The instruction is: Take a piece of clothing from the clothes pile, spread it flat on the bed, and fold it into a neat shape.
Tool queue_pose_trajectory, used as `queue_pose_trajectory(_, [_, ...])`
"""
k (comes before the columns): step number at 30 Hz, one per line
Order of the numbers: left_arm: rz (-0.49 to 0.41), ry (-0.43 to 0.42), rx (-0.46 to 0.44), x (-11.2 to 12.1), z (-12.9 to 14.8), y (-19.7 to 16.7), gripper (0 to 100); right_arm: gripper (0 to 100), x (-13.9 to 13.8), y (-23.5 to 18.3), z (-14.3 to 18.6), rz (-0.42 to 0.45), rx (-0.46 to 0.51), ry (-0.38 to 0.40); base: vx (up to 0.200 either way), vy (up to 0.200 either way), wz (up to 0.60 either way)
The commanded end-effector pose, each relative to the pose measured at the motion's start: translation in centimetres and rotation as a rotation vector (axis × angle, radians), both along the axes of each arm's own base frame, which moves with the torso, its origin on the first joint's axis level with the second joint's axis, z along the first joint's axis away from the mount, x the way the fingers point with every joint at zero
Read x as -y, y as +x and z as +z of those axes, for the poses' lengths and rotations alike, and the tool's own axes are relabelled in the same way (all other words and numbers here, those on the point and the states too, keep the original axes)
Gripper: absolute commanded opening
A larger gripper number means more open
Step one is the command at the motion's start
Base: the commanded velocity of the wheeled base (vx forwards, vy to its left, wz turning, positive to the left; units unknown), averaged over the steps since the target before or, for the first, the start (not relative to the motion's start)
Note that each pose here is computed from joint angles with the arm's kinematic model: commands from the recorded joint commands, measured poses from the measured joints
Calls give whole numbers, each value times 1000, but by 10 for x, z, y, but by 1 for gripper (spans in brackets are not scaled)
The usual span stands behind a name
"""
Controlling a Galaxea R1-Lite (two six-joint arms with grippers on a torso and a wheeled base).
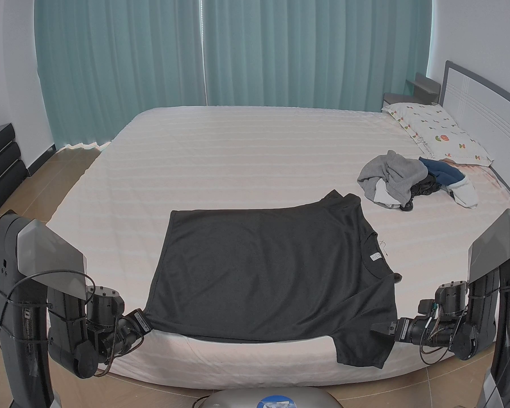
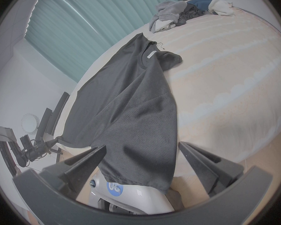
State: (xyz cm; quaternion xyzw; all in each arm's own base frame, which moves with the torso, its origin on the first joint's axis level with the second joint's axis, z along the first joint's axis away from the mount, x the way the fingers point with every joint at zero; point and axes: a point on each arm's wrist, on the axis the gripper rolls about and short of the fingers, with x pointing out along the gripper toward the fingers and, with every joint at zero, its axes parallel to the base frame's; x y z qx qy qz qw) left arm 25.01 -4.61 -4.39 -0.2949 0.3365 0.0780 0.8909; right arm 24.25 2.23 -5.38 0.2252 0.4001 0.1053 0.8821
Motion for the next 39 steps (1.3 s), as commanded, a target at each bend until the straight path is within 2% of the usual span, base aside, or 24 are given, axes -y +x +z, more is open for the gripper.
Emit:
queue_pose_trajectory(1, [0, 0, 1, 0, 0, 0, 0, 0, -1, 2, -3, -2, -8, 4, 0, 0, 0])
queue_pose_trajectory(6, [1, 1, -2, 0, 0, 0, 0, 0, 0, -3, 0, -7, -12, 2, 0, 0, 0])
queue_pose_trajectory(14, [0, 13, -7, -3, 0, -2, 0, 0, 18, -22, 14, -70, -28, -9, 0, 0, 0])
queue_pose_trajectory(24, [-40, 86, -46, -8, -1, -13, 0, 0, 34, -34, 28, -118, -18, -32, 0, 0, 0])
queue_pose_trajectory(29, [-77, 138, -76, -11, 0, -22, 0, 0, 34, -42, 35, -109, -64, -40, 0, 0, 0])
queue_pose_trajectory(33, [-91, 150, -98, -11, 0, -29, 0, 0, 36, -47, 41, -93, -74, -66, 0, 0, 0])
queue_pose_trajectory(39, [-147, 214, -139, -13, 1, -43, 0, 0, 52, -58, 45, -97, -97, -132, 0, 0, 0])
